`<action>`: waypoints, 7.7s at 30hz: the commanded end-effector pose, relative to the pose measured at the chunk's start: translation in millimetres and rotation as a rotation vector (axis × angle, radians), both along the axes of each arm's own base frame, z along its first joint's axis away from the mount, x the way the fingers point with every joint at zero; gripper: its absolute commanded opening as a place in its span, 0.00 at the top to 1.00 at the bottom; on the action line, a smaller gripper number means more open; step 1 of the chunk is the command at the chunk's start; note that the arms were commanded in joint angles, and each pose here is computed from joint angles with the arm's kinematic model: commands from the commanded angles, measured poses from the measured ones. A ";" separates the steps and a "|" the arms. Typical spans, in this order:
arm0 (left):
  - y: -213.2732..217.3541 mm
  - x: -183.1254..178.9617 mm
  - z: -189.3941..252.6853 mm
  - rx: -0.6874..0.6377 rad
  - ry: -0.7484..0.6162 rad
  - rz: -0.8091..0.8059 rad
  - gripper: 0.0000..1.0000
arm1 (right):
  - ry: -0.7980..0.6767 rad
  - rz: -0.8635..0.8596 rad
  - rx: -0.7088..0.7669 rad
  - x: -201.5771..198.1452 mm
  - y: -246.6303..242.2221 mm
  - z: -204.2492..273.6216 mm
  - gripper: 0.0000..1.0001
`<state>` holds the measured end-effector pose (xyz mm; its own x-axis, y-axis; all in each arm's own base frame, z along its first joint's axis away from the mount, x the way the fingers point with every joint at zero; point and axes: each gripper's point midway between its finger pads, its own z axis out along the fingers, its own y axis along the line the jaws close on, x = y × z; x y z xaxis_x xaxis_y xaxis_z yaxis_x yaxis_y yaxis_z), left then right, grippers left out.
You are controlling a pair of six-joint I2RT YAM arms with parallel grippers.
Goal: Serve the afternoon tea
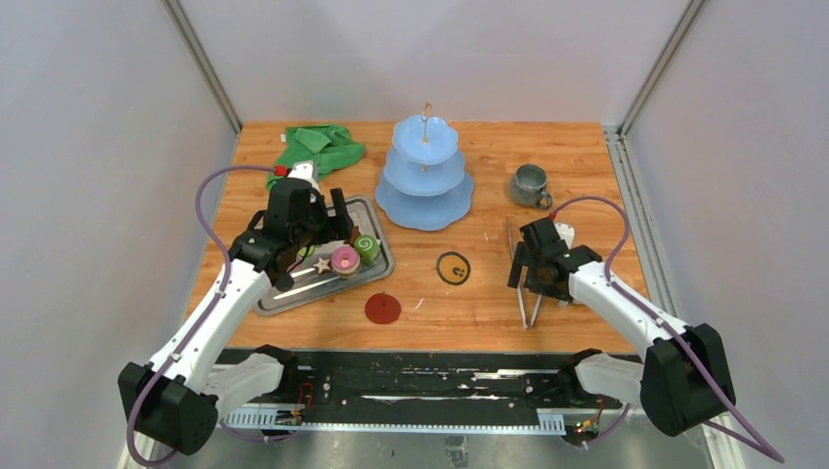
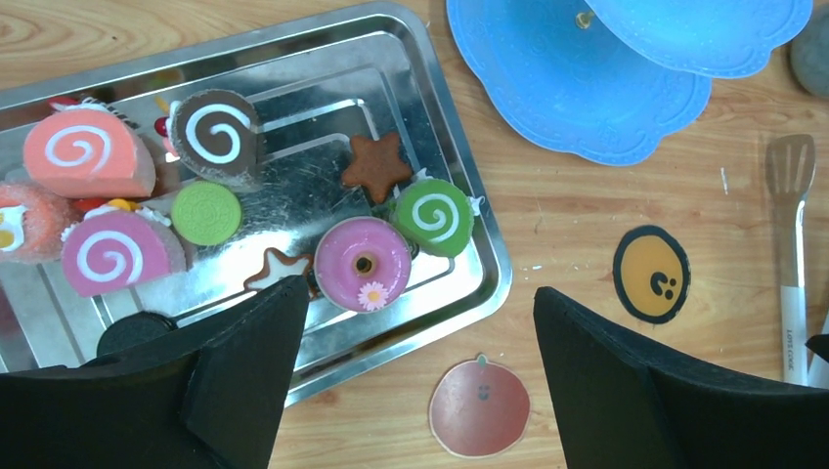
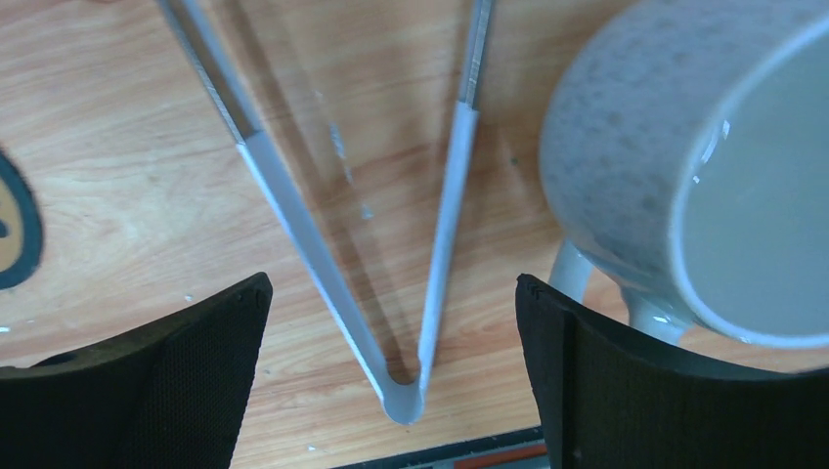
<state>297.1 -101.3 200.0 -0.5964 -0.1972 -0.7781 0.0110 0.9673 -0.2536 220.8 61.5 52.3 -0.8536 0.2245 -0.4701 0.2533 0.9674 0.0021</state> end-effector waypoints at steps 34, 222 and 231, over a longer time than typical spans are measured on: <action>-9.9 10.1 9.8 -0.005 -0.044 -0.043 0.08 | -0.017 0.109 -0.035 38.1 7.1 -39.4 0.00; 69.1 8.6 8.8 0.057 0.045 0.234 0.03 | -0.264 0.962 -0.067 27.6 176.2 164.2 0.99; 68.5 6.0 7.7 0.049 0.041 0.234 0.04 | -0.312 0.777 -0.070 57.7 111.5 181.3 0.99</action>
<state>304.6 -34.4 197.8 -0.5943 -0.2967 -0.7475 -0.2334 0.9531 -0.1928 261.0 199.4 235.1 -0.5612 -0.4328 -0.7055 -0.5489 0.8326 -0.0741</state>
